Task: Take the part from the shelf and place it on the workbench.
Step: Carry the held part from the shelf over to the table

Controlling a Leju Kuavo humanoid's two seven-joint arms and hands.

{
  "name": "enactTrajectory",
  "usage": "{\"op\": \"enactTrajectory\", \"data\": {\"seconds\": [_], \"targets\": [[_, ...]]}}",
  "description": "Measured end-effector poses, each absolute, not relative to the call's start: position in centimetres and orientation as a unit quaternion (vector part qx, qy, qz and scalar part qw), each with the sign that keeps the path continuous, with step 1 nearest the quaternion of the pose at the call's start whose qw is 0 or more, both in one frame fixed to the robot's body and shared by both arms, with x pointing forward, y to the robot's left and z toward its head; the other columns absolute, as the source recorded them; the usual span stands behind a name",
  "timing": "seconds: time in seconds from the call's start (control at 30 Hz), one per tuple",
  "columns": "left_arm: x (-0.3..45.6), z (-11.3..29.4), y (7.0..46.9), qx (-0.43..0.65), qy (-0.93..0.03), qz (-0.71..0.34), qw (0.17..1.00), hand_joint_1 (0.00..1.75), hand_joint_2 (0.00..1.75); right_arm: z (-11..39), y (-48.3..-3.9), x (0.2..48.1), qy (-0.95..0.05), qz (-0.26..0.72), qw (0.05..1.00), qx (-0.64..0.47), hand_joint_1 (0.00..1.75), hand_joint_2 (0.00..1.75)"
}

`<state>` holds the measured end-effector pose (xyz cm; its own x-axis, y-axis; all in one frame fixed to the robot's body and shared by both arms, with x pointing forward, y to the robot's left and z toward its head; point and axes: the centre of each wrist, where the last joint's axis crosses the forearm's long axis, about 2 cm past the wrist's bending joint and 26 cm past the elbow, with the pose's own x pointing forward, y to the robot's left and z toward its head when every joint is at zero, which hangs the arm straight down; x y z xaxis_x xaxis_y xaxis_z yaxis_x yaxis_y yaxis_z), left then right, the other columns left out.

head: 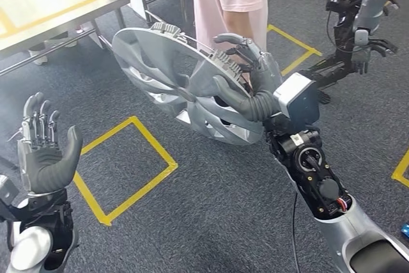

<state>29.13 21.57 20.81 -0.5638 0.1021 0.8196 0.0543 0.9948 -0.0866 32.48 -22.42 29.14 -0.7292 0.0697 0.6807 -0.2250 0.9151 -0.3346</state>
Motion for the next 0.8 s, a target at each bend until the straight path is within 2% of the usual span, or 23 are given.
{"op": "enactTrajectory", "data": {"seconds": [0.8], "targets": [[29.14,20.99,21.48,-0.055,-0.881,0.027,0.469,0.0,1.75,29.13,-22.44,32.45,-0.906,0.189,0.377,0.044,1.75,1.75]]}}
